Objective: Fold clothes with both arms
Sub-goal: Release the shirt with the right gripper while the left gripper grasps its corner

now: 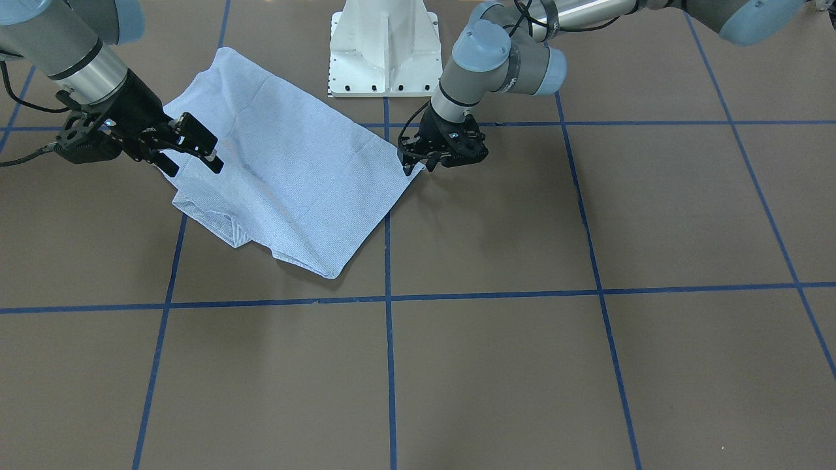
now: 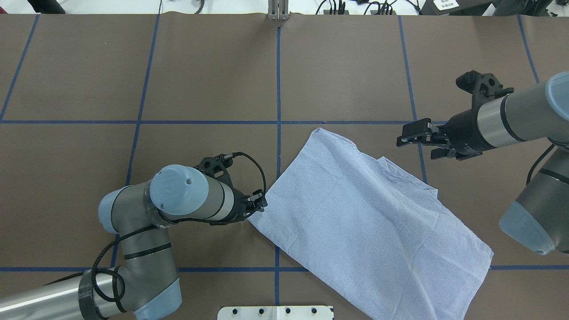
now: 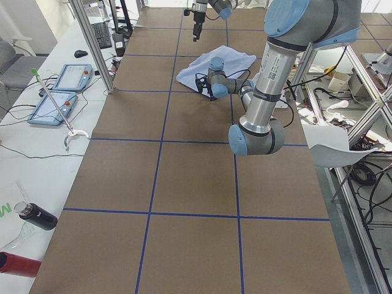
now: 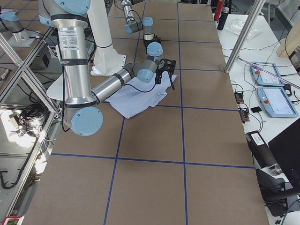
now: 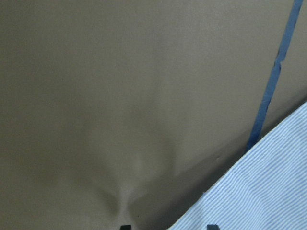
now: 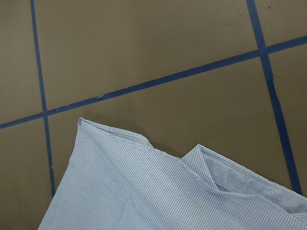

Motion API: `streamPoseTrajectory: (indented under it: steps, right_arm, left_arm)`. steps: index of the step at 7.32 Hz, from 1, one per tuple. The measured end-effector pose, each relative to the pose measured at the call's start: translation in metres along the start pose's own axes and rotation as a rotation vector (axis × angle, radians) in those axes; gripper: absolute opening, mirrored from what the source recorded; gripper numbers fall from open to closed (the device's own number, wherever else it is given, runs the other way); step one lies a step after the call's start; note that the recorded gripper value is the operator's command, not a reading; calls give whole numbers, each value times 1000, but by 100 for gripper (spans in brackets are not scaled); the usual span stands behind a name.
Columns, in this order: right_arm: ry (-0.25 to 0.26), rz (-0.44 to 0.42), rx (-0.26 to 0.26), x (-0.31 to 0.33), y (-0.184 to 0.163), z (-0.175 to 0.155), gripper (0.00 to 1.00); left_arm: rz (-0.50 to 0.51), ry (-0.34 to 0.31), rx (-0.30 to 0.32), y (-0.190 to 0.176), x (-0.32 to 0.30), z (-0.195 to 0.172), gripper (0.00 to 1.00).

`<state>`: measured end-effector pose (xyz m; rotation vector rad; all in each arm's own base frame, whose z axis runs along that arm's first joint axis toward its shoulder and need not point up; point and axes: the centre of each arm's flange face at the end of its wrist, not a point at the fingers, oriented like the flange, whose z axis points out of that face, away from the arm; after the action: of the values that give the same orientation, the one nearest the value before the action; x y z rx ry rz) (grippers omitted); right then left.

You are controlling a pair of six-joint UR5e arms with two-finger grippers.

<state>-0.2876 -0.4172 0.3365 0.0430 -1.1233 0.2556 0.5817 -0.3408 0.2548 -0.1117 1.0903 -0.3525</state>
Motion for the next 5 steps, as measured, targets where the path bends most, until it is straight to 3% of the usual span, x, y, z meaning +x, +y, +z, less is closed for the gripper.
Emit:
streamPoseTrajectory:
  steps: [2,5]
  right_arm:
    - [1,1,-2,0,0,0,100]
    - [1,2,-4,1,0,0,100]
  left_arm:
    - [1,0,-4,1,2,1,0]
    - [0,10,-22,1,6,-11,0]
